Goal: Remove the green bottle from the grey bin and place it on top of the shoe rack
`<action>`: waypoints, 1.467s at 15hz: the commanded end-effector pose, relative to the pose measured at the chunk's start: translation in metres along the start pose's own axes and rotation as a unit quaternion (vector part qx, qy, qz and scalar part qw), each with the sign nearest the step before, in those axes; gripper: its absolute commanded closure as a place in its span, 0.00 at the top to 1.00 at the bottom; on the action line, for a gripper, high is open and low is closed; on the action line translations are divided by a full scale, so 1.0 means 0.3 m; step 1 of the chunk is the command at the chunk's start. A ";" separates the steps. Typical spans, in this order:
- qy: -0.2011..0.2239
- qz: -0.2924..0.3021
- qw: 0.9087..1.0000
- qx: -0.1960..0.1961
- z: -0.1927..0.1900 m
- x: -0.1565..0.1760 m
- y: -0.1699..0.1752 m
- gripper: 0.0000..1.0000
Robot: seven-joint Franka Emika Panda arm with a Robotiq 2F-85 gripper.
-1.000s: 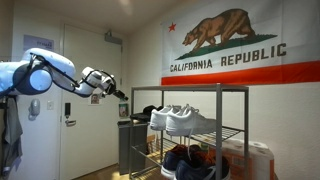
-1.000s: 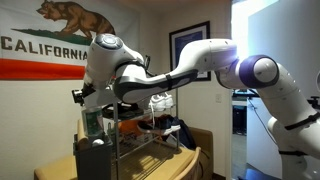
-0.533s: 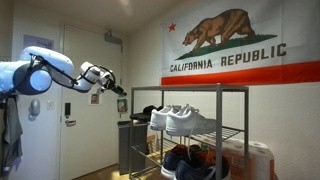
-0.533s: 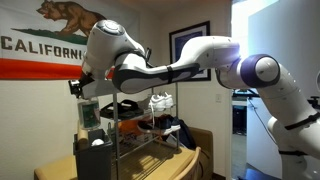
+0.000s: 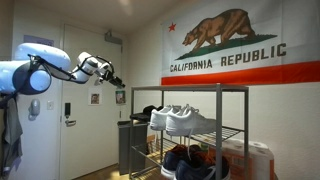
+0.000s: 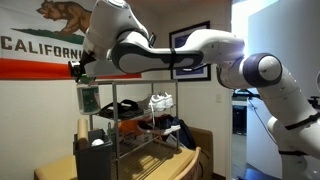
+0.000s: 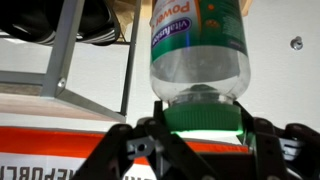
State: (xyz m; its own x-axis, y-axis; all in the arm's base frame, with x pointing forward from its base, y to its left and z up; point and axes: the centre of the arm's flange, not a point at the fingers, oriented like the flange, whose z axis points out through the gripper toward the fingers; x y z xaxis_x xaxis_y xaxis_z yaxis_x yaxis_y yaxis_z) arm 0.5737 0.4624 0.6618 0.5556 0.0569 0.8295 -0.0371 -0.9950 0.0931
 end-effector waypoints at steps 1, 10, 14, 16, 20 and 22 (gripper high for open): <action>0.012 -0.003 1.000 -0.006 -0.104 0.151 -0.016 0.41; 0.068 0.043 0.995 -0.063 -0.252 0.413 0.188 0.41; 0.091 0.078 0.988 -0.095 -0.222 0.498 0.326 0.41; 0.095 0.093 0.984 -0.116 -0.186 0.531 0.398 0.41; 0.087 0.114 0.978 -0.153 -0.092 0.562 0.538 0.41; 0.079 0.123 0.975 -0.167 -0.036 0.565 0.600 0.41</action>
State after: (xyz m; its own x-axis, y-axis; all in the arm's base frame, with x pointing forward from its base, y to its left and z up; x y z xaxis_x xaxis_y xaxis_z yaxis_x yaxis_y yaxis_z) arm 0.6130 0.2988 0.8026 0.3627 -0.1042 0.9261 -0.3834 -0.9224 0.0464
